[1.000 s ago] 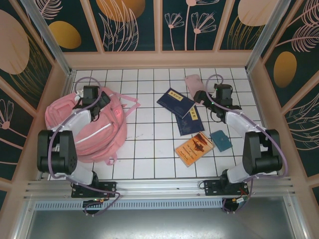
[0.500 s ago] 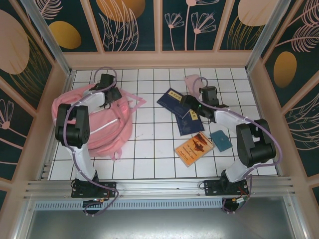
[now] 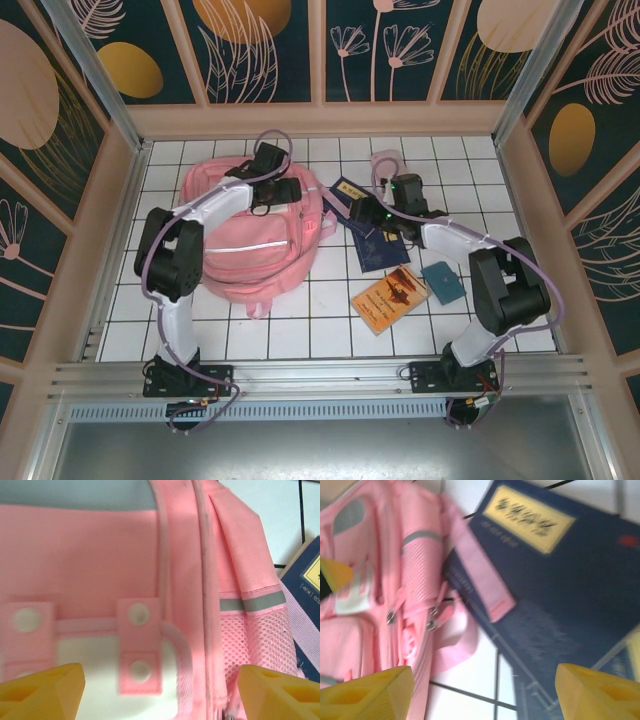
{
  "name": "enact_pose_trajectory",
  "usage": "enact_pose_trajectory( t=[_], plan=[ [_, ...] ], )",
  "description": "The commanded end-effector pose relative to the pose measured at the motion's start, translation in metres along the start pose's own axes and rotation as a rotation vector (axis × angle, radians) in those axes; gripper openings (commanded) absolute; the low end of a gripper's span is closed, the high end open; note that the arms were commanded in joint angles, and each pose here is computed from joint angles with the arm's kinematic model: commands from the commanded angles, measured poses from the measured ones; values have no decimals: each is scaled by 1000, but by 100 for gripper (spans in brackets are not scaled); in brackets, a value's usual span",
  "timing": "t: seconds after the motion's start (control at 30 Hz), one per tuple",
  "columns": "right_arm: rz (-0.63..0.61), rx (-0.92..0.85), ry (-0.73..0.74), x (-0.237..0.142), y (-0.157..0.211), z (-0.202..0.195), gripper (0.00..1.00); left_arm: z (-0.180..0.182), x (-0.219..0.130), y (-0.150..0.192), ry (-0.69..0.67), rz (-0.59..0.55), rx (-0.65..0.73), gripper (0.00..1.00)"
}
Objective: Pack the student bag
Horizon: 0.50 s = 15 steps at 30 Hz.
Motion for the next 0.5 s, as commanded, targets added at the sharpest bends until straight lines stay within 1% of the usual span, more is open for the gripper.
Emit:
enact_pose_trajectory(
  t=[0.0,0.1,0.17,0.3,0.37,0.47],
  plan=[
    [63,-121,-85,15,2,26,71,15,-45,2,-56,-12,-1,80],
    [102,-94,-98,31,0,28,69,4,-54,27,-73,16,42,78],
    [112,-63,-111,38,-1,29,68,-4,-53,44,-100,52,68,75],
    [83,7,-108,42,-4,25,68,-24,-45,68,-159,95,137,64],
    [75,43,-99,41,-5,19,68,-33,-38,72,-177,110,159,55],
    [69,91,-86,39,-4,7,67,-35,-27,76,-253,138,174,49]
  ],
)
Point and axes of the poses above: each hand's point on the last joint's axis, 136 mm out from that joint toward the fingers, its own x axis out along the fingers, its own z axis along the line the jaws close on, y = z × x, the point moved 5 cm from there along -x, back along the fingers, and after that the axes turned 5 degrees about x, right-handed, at the moved point
